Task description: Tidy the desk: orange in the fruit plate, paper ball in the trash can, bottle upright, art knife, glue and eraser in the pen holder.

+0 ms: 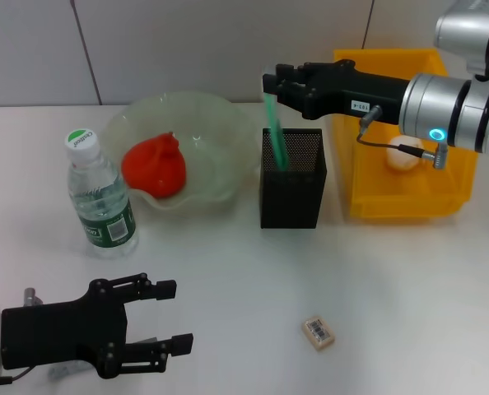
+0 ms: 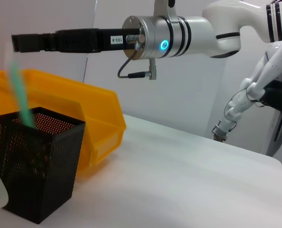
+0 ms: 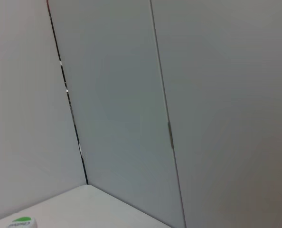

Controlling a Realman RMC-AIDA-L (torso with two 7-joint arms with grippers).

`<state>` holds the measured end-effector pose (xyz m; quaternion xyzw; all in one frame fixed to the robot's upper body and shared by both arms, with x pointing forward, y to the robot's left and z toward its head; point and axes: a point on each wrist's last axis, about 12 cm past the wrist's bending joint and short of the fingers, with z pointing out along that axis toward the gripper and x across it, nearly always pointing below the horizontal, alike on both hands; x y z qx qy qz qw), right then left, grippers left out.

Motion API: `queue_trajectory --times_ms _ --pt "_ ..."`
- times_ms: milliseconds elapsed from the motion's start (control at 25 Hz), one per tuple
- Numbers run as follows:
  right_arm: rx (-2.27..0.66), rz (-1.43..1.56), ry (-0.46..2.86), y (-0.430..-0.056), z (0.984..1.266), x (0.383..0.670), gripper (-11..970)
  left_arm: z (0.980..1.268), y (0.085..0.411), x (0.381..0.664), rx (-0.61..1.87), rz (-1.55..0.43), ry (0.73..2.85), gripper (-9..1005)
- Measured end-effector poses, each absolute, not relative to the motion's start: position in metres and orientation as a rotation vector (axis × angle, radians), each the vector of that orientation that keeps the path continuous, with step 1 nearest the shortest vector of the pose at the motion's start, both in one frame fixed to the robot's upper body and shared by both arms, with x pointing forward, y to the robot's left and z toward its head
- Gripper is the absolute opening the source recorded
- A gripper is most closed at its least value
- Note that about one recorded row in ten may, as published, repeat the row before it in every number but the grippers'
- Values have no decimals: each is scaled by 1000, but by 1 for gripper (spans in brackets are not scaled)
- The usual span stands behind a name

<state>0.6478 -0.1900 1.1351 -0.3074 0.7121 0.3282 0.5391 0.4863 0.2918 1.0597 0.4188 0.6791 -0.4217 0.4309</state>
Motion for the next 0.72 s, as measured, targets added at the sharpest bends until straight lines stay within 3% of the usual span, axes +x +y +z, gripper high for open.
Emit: queue_trajectory --times_ms 120,560,720 --pt "-727 780 1696 -191 1134 647 183 1060 292 486 1045 -1051 1694 809" --pt "-713 780 1698 -195 1132 645 586 1061 294 486 1046 -1055 1691 809" --pt "-685 794 1680 -197 1135 646 664 1061 294 485 1047 -1055 1692 809"
